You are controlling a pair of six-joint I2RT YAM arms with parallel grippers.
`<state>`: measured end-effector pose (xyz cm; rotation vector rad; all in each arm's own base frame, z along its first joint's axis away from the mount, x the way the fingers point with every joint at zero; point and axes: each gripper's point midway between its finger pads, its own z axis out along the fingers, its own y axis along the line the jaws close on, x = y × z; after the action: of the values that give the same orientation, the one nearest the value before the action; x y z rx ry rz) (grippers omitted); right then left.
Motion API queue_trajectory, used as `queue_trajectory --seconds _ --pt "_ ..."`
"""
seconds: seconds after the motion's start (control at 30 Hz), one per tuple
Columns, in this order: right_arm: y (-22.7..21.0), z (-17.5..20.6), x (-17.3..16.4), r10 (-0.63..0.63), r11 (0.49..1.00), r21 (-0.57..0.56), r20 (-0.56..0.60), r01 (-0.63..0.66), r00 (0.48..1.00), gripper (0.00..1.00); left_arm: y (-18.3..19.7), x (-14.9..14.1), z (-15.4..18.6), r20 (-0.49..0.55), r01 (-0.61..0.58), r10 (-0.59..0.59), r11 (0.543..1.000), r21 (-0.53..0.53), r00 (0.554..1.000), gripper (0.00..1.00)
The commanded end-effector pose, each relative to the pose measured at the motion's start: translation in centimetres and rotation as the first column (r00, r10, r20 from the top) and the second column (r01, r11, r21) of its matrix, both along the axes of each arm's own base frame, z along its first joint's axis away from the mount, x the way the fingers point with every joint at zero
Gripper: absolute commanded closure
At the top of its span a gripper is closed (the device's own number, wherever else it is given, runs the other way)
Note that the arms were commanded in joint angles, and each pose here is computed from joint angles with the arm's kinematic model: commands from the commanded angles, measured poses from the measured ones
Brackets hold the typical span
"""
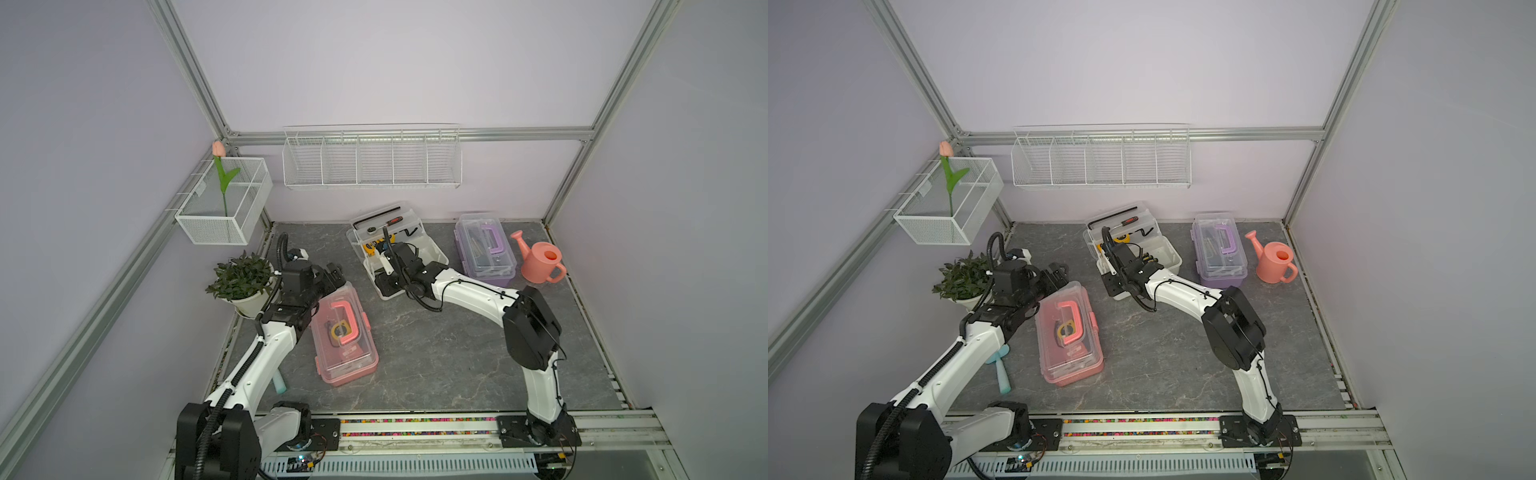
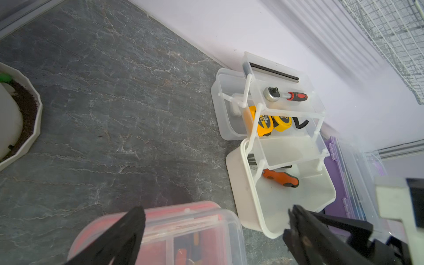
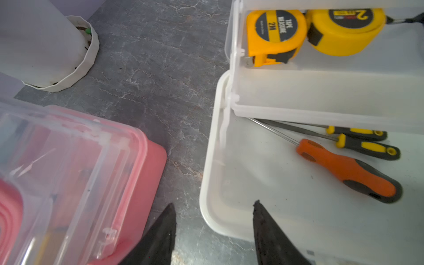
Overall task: Close toolboxes
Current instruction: Move the toolbox to the center of the board.
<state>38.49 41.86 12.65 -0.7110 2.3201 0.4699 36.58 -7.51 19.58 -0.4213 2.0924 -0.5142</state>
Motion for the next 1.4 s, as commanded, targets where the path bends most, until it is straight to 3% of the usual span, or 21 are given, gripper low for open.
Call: queue_trajectory --seconds 0.0,0.37,0.43,0.57,0.73,1.1,1.23,1.37 --pt "0.7 -1.1 0.4 0.022 0.998 -0.052 -0.012 -0.023 1.000 0.45 0.2 -0.2 1.0 0.029 -0.005 0.005 1.000 -0.003 1.000 0.01" --pt "2.0 -4.6 1.7 0.005 0.985 -0.174 -0.040 -0.012 0.999 0.54 1.0 -0.7 2.0 0.064 -0.035 0.033 0.999 0.025 0.997 0.01" --pt "2.0 -5.0 1.7 0.010 0.982 -0.189 -0.047 -0.018 0.999 0.59 1.2 -0.8 2.1 0.070 -0.043 0.041 0.999 0.027 0.997 0.01" --pt "2.2 -5.6 1.2 0.033 0.977 -0.211 -0.062 -0.046 0.998 0.82 1.2 -0.7 2.0 0.076 -0.046 0.045 0.999 0.020 0.996 0.01" --pt "1.0 -5.8 0.4 0.036 0.963 -0.263 -0.070 -0.053 0.997 0.90 1.1 -0.5 2.2 0.073 -0.041 0.040 0.999 0.012 0.996 0.01" --pt "-5.1 -5.1 -6.1 0.105 0.952 -0.277 -0.105 -0.130 0.989 0.90 0.6 0.7 2.9 0.069 -0.036 0.036 0.999 -0.011 0.997 0.01" --pt "-7.7 -5.3 -9.1 0.146 0.948 -0.265 -0.126 -0.175 0.981 0.88 0.9 1.3 2.3 0.049 -0.044 0.042 0.999 0.030 0.998 0.01" --pt "-9.9 -5.7 -10.2 0.112 0.958 -0.250 -0.129 -0.142 0.985 0.86 1.8 2.0 1.3 0.003 -0.062 0.062 0.991 0.116 0.998 0.00"
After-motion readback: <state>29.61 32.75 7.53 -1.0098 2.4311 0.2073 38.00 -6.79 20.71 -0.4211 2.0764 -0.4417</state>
